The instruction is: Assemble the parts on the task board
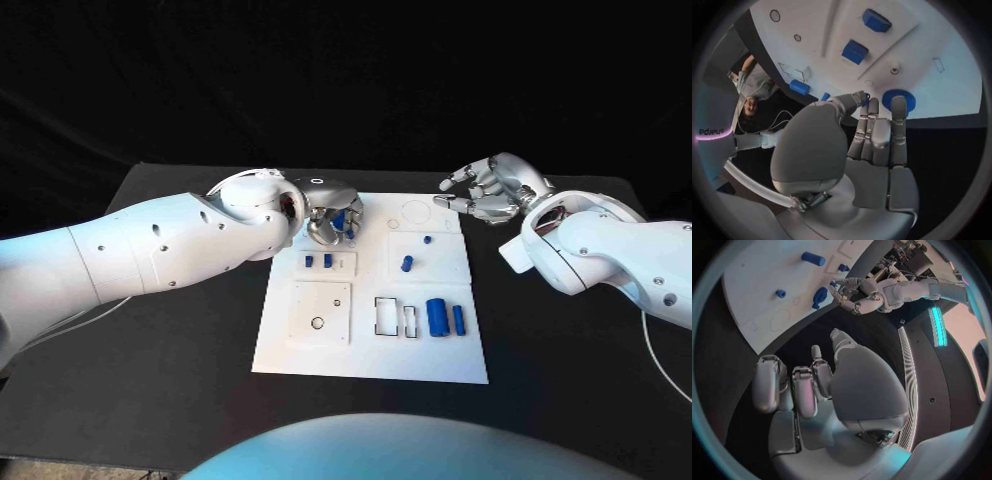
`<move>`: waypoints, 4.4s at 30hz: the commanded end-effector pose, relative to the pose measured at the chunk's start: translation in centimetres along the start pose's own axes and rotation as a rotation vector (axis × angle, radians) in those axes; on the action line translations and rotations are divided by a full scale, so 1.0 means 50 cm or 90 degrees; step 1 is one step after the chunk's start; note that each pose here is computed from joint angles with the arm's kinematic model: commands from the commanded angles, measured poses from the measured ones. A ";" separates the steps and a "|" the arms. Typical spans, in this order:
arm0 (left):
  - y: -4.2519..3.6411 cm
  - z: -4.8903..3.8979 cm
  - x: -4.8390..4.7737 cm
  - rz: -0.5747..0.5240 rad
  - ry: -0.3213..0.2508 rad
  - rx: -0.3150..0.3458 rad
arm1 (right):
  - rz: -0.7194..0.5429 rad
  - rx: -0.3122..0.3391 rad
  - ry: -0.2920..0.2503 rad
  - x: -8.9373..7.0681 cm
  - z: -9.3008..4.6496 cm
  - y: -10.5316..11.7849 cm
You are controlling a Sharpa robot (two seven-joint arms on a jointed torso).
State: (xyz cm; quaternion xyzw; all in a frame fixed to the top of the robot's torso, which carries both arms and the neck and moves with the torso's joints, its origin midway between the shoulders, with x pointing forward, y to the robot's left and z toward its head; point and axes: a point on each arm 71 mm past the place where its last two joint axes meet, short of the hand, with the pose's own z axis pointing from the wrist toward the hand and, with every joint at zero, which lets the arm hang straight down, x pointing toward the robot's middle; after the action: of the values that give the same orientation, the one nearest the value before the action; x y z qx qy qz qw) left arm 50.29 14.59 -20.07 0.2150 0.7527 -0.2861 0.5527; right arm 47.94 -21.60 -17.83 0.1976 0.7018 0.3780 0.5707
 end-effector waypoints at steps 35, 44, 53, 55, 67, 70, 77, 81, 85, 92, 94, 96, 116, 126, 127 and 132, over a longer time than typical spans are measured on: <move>0.077 -0.058 0.007 -0.050 0.021 -0.046 | -0.005 -0.006 0.004 0.002 0.000 0.001; 0.077 -0.057 0.012 -0.050 0.035 -0.048 | -0.005 -0.006 0.004 0.002 0.000 0.001; 0.077 -0.055 0.015 -0.049 0.049 -0.051 | -0.005 -0.006 0.004 0.002 0.000 0.002; 0.077 -0.055 0.016 -0.048 0.050 -0.052 | -0.005 -0.006 0.004 0.002 0.000 0.002; 0.080 -0.050 0.020 -0.039 0.055 -0.056 | -0.005 -0.007 0.005 0.003 0.001 0.003; 0.079 -0.049 0.021 -0.039 0.057 -0.055 | -0.005 -0.007 0.005 0.003 0.001 0.003; 0.077 -0.048 0.022 -0.041 0.062 -0.051 | -0.005 -0.007 0.005 0.003 0.001 0.003; 0.077 -0.048 0.023 -0.042 0.064 -0.048 | -0.005 -0.006 0.004 0.003 0.001 0.002; 0.077 -0.048 0.023 -0.043 0.065 -0.048 | -0.005 -0.006 0.004 0.003 0.001 0.002; 0.078 -0.048 0.023 -0.043 0.065 -0.050 | -0.005 -0.005 0.003 0.002 0.001 0.002; 0.078 -0.048 0.023 -0.043 0.064 -0.050 | -0.005 -0.005 0.003 0.002 0.001 0.002; 0.078 -0.048 0.022 -0.042 0.062 -0.049 | -0.005 -0.005 0.003 0.002 0.001 0.002; 0.076 -0.047 0.021 -0.042 0.056 -0.051 | -0.005 -0.005 0.003 0.002 0.001 0.002; 0.073 -0.045 0.020 -0.042 0.055 -0.046 | -0.006 -0.005 0.004 0.002 0.002 0.001; 0.073 -0.045 0.020 -0.042 0.055 -0.046 | -0.006 -0.005 0.004 0.002 0.002 0.001; 0.071 -0.045 0.021 -0.043 0.059 -0.045 | -0.006 -0.004 0.004 0.002 0.002 0.001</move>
State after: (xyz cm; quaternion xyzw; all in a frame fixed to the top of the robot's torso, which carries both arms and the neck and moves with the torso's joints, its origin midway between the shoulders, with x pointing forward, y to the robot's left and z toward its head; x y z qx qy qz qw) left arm 50.78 19.02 -21.28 0.1788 0.7940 -0.2633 0.5180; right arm 48.03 -21.58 -17.86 0.1979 0.7020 0.3770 0.5709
